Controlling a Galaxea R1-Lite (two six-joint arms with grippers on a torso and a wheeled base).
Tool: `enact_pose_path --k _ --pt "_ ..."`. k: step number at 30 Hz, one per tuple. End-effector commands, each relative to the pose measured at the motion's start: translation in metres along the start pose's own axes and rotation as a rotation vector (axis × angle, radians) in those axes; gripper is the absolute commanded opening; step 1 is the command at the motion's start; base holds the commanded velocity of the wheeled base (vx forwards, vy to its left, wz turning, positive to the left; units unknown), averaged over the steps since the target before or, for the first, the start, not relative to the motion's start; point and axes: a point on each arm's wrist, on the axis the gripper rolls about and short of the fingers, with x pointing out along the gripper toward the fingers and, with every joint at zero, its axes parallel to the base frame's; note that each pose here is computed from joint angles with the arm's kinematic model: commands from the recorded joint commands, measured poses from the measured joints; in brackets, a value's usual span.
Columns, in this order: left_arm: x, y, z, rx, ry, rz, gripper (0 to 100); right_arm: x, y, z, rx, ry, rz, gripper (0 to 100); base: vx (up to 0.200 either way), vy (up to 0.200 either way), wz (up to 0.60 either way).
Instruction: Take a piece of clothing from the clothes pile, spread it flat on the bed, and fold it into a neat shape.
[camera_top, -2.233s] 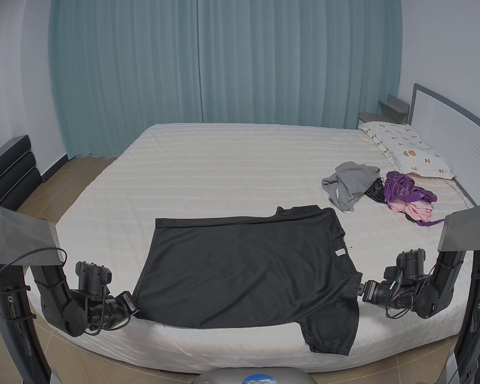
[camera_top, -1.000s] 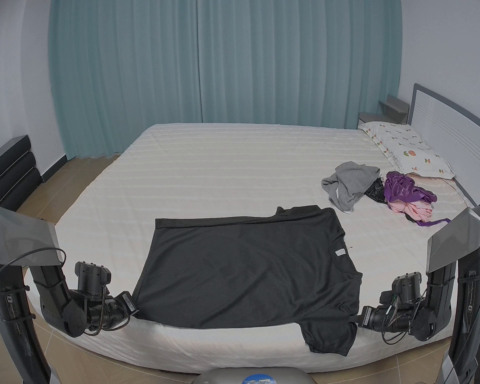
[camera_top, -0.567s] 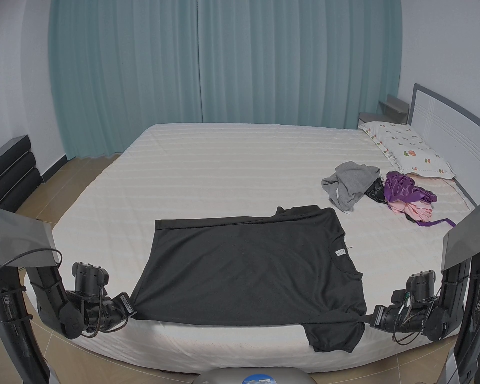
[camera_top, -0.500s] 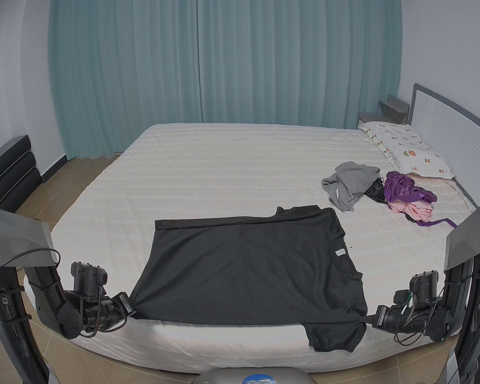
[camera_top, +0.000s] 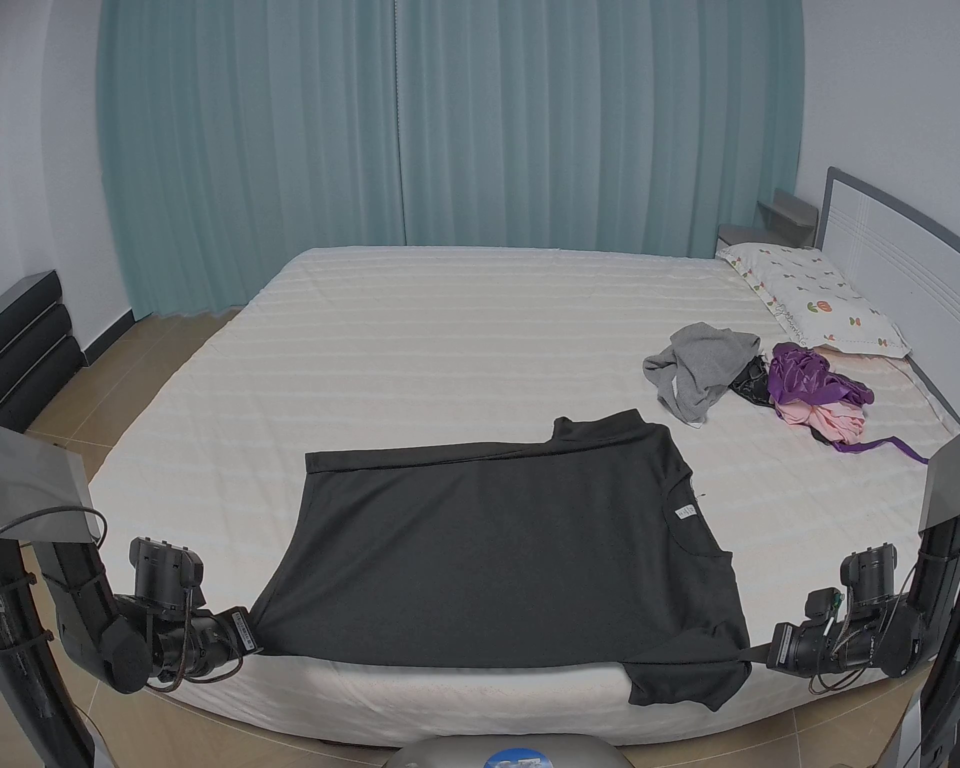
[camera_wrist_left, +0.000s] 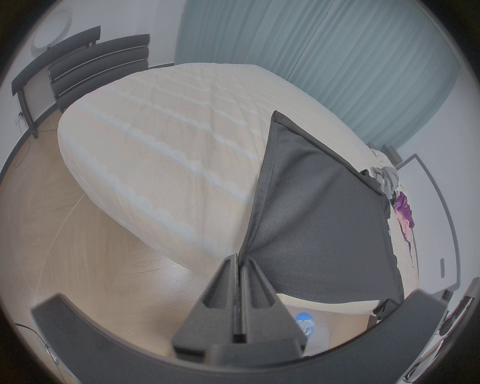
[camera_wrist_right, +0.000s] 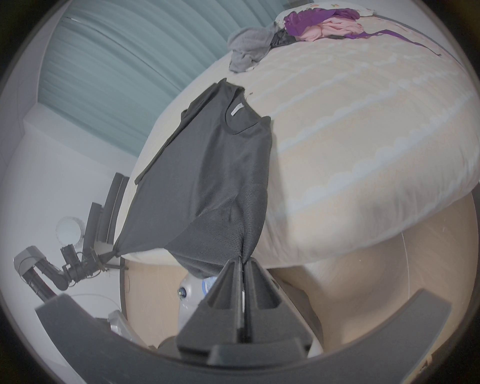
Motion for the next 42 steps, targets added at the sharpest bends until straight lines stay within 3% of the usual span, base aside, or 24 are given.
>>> enact_pose_path --k 1,4,8,19,42 --pt "-0.009 0.003 -0.005 0.03 0.004 0.006 0 -0.018 0.003 -0.002 -0.031 0.001 0.015 0 0.0 0.0 0.0" --pt "-0.013 0.003 -0.006 0.037 0.002 0.007 0 -0.022 0.003 -0.004 -0.026 0.009 0.012 0 0.0 0.0 0.0" --pt "-0.02 0.009 -0.017 0.13 0.04 0.027 0 -0.03 0.005 -0.007 -0.042 0.03 -0.001 0 0.0 0.0 0.0" --pt "-0.03 0.015 -0.028 0.216 0.061 0.08 0 -0.037 0.004 -0.014 -0.044 0.082 -0.027 0 0.0 0.0 0.0" --pt "-0.046 0.015 -0.035 0.28 0.111 0.092 0 -0.049 0.002 -0.021 -0.113 0.12 -0.049 0 0.0 0.0 0.0"
